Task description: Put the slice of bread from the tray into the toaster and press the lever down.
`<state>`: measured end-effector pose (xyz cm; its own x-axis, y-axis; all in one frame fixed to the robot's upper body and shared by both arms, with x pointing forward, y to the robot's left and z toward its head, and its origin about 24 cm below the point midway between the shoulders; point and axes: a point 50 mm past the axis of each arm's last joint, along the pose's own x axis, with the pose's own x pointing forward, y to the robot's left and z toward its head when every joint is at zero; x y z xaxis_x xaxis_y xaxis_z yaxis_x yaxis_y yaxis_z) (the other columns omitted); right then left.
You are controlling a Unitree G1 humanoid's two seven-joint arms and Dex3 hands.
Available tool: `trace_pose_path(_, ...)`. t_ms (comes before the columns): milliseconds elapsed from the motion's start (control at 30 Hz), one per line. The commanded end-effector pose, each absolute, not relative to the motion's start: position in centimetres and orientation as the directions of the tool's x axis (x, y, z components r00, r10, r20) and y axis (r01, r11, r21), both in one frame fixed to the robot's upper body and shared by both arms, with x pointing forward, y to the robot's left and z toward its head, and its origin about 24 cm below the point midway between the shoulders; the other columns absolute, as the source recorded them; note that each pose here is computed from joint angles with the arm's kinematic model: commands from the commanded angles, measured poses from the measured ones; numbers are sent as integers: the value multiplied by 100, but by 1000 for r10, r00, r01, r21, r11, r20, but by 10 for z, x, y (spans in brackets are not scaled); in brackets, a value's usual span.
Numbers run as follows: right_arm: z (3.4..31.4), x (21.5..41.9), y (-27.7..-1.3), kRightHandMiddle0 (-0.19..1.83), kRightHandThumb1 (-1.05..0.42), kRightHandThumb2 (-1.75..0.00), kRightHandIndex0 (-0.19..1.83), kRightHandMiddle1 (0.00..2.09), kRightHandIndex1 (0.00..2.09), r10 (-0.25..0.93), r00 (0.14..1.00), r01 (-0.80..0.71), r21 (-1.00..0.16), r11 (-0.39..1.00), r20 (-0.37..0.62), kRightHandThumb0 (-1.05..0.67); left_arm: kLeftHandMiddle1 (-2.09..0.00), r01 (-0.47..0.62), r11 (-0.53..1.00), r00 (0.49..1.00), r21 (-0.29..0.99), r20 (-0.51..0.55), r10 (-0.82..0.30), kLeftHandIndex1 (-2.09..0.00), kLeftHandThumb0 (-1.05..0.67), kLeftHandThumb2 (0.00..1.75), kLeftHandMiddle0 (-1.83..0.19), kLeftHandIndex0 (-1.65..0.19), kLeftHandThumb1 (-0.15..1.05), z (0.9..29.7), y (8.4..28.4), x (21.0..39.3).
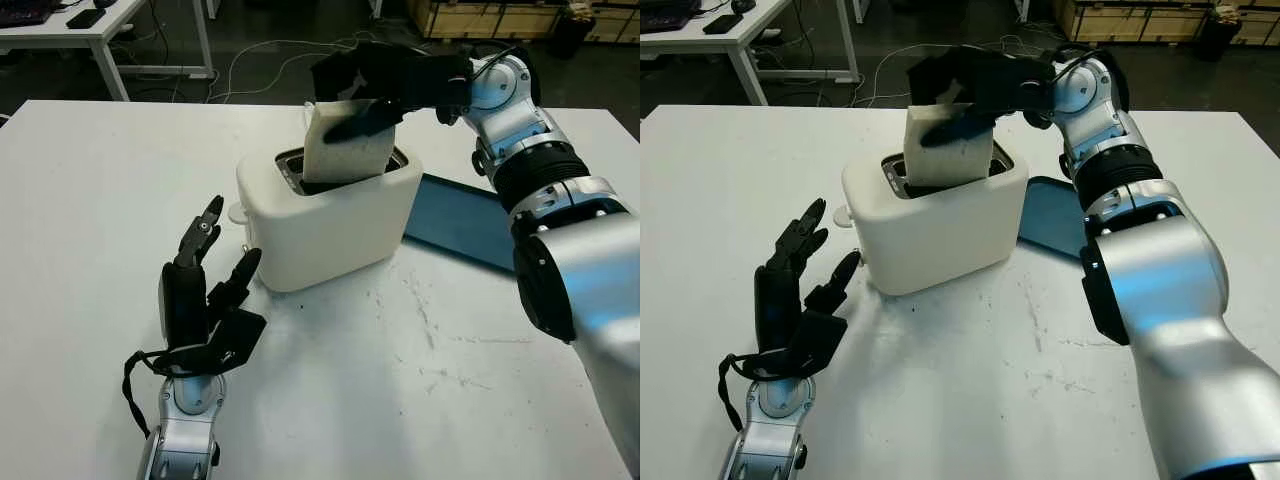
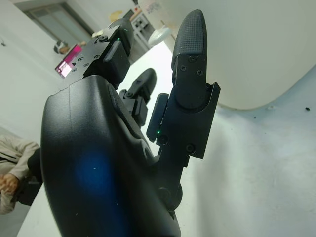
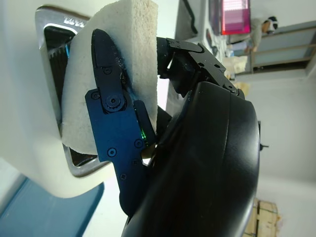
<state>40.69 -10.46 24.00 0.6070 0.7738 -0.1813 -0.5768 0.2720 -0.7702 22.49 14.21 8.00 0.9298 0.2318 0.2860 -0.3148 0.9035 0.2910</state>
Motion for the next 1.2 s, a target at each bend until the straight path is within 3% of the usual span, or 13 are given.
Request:
trace_pose_path(0,229,406,-112,94,-92,-21,114,175,175,756,604,-588,-781,210,-251,-42,-37,-327,897,926,298,290,241,-1,-65,34,-43,-47,92,82,143,223)
trace_pose_path(333,224,406,-117,88,-92,-18,107,175,175,718,612,-589,-797,134,-331,-41,-36,-330,896,924,297,295,242,-1,-66,34,-45,-48,92,82,143,224)
trace_pose_path(567,217,402,-109,91,-92,-20,111,175,175,757,550,-626,-774,94,-353,-42,-34,-327,895,928,302,283,243,0,-65,34,-45,-47,92,83,143,222)
trace_pose_path(867,227,402,-108,97,-92,-19,116,175,175,779,541,-631,-765,128,-316,-45,-32,-333,891,926,310,285,247,0,-64,34,-46,-48,92,83,142,221)
trace_pose_path(1167,242,403,-114,91,-92,-22,111,175,175,779,566,-588,-794,154,-268,-46,-31,-331,895,925,300,292,244,-1,-65,32,-48,-49,92,82,143,223)
